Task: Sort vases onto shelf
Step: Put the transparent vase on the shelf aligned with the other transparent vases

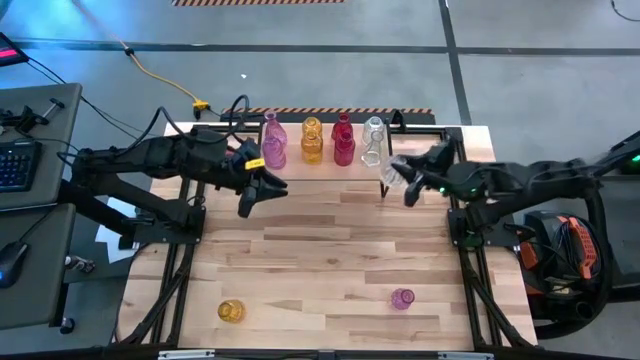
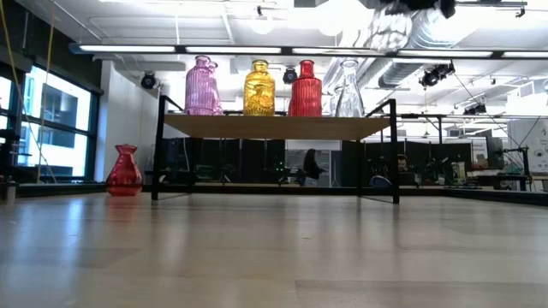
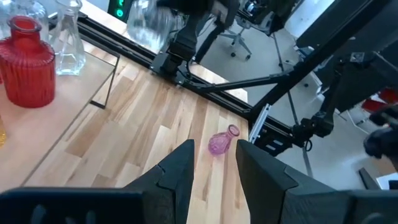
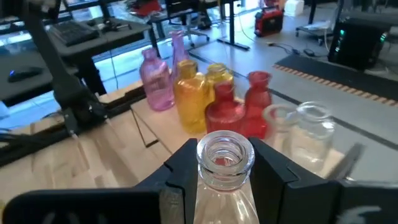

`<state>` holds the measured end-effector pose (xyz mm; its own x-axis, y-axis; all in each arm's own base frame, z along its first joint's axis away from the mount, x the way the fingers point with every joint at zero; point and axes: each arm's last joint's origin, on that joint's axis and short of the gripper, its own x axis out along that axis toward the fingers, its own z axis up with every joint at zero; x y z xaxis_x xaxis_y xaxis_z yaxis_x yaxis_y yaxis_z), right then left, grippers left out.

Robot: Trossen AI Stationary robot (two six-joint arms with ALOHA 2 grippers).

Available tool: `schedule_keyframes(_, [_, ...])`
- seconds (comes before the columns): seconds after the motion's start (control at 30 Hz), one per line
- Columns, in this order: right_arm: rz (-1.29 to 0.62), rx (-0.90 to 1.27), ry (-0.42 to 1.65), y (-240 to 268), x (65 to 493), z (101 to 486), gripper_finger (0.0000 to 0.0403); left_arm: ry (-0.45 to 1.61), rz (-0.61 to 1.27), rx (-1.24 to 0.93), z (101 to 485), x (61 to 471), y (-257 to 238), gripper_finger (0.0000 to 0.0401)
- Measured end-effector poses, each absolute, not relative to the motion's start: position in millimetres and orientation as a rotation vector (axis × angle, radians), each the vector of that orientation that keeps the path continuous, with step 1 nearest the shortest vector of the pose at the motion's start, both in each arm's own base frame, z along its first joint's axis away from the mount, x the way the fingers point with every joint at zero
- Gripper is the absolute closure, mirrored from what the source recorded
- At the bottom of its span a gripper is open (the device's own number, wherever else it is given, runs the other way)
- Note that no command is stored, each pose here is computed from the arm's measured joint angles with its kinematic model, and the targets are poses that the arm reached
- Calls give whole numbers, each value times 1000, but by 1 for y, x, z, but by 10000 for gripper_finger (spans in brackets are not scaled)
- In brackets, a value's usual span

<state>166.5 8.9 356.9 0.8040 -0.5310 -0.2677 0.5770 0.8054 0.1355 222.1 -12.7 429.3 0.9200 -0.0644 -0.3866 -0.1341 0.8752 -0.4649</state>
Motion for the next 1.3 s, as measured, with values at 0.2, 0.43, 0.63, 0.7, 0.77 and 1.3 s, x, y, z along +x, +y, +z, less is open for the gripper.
schedule_keyframes(0.2, [-588, 110, 220, 9, 186, 318, 313, 402, 47, -510, 429, 222, -10, 288])
schedule_keyframes(0.43, [-561, 46, 127, 6, 193, 292, 313, 400, 49, -518, 429, 222, -10, 288])
schedule_keyframes(0.63, [-555, 58, 157, -6, 194, 284, 313, 399, 54, -528, 430, 222, -10, 288])
schedule_keyframes(0.7, [-552, 66, 157, -12, 194, 284, 313, 397, 54, -528, 430, 222, -10, 288])
schedule_keyframes(0.77, [-547, 83, 161, -17, 194, 283, 313, 397, 54, -528, 430, 222, -10, 288])
schedule_keyframes(1.3, [-511, 79, 290, -42, 209, 263, 313, 376, 134, -508, 429, 222, -8, 288])
